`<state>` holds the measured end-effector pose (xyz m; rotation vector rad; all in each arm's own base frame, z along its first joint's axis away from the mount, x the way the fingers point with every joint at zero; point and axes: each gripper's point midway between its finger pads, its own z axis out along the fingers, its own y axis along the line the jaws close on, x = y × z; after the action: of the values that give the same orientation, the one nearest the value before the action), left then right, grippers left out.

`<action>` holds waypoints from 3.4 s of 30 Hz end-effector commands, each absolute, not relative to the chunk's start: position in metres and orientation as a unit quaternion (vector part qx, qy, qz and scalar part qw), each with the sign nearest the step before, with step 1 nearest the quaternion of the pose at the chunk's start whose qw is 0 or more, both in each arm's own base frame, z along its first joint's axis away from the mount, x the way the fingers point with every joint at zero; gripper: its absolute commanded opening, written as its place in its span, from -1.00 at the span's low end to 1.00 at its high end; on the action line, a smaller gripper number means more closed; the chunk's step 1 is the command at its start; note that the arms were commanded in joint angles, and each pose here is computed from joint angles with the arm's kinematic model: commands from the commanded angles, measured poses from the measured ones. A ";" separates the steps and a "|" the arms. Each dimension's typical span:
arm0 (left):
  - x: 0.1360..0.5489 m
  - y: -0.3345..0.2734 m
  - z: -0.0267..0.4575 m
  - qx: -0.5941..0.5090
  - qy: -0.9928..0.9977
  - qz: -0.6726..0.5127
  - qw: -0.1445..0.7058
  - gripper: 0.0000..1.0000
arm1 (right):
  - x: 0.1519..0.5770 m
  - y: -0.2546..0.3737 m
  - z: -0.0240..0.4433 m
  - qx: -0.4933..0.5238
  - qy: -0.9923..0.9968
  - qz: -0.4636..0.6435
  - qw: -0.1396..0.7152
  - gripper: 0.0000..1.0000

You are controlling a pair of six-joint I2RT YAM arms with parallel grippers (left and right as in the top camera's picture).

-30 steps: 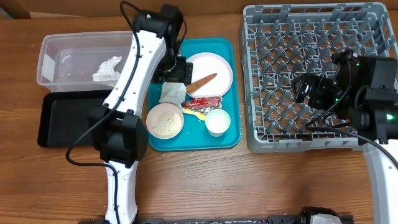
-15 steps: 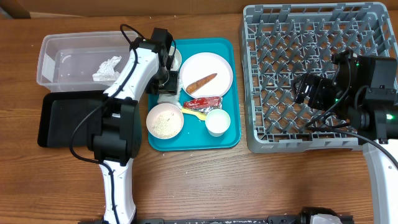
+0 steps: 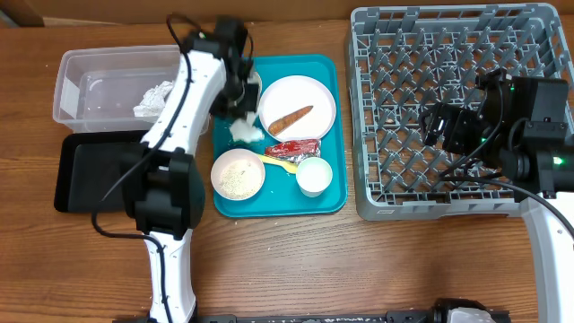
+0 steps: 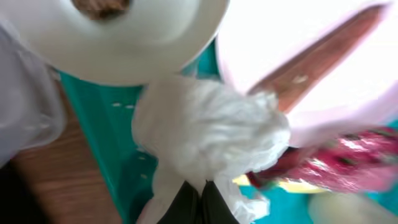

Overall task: Sort waste into correct bins and load items into the dishwasher
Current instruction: 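Grasp remaining tissue with the left gripper and drop it in the bin, then reach the left gripper to the rice-filled white bowl and grasp its rim, then carry the bowl left and tip the rice onto the black tray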

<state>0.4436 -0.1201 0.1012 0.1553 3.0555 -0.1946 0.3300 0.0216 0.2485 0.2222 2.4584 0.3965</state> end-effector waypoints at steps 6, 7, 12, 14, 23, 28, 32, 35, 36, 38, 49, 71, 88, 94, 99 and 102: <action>0.508 -0.036 0.215 -0.039 0.973 0.011 0.227 -0.92 | 0.335 0.021 0.261 0.078 0.927 0.152 0.334 1.00; 0.519 -0.015 0.214 -0.077 0.967 0.019 0.241 -0.92 | 0.335 0.021 0.261 0.078 0.927 0.152 0.334 1.00; 0.540 0.047 0.184 -0.182 0.951 0.020 0.248 -0.91 | 0.334 0.022 0.260 0.080 0.928 0.153 0.331 1.00; 0.538 0.059 0.165 -0.195 0.954 0.024 0.227 -0.62 | 0.334 0.022 0.260 0.080 0.928 0.152 0.332 1.00; 0.545 0.023 0.198 -0.123 0.960 -0.013 0.253 0.99 | 0.334 0.022 0.260 0.080 0.928 0.152 0.332 1.00; 0.519 -0.061 0.229 0.057 0.968 -0.034 0.242 0.92 | 0.334 0.022 0.260 0.080 0.928 0.152 0.332 1.00; 0.461 -0.109 0.210 0.100 0.985 -0.035 0.136 0.73 | 0.333 0.022 0.259 0.080 0.929 0.152 0.328 1.00; 0.426 -0.126 0.223 0.063 0.992 -0.037 0.106 0.65 | 0.332 0.022 0.259 0.081 0.929 0.152 0.327 1.00; 0.419 -0.137 0.235 0.066 0.990 -0.061 0.113 0.64 | 0.332 0.022 0.258 0.081 0.929 0.152 0.326 1.00; 0.401 -0.151 0.256 0.060 0.986 -0.095 0.123 0.64 | 0.330 0.022 0.256 0.082 0.932 0.152 0.320 1.00; 0.336 -0.158 0.109 -0.065 0.998 0.003 0.017 0.25 | 0.325 0.022 0.253 0.084 0.935 0.152 0.309 1.00; 0.339 -0.155 0.040 -0.068 0.997 -0.005 0.042 -0.92 | 0.324 0.022 0.252 0.085 0.936 0.152 0.306 1.00; 0.340 -0.039 0.237 -0.097 0.994 -0.028 0.052 -0.91 | 0.325 0.022 0.253 0.084 0.935 0.152 0.309 1.00; 0.343 0.010 0.221 -0.113 0.978 -0.168 0.048 -0.92 | 0.325 0.022 0.253 0.084 0.935 0.152 0.310 1.00; 0.354 0.032 0.194 -0.121 0.925 -0.345 0.106 -0.91 | 0.323 0.023 0.251 0.085 0.937 0.153 0.304 1.00; 0.354 0.051 0.174 -0.148 0.901 -0.386 0.134 -0.92 | 0.323 0.023 0.251 0.087 0.937 0.154 0.303 1.00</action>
<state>0.3521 0.0572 0.1668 -0.5007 2.7895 -0.8888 0.3197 0.0225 0.2407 0.2392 2.5118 0.4016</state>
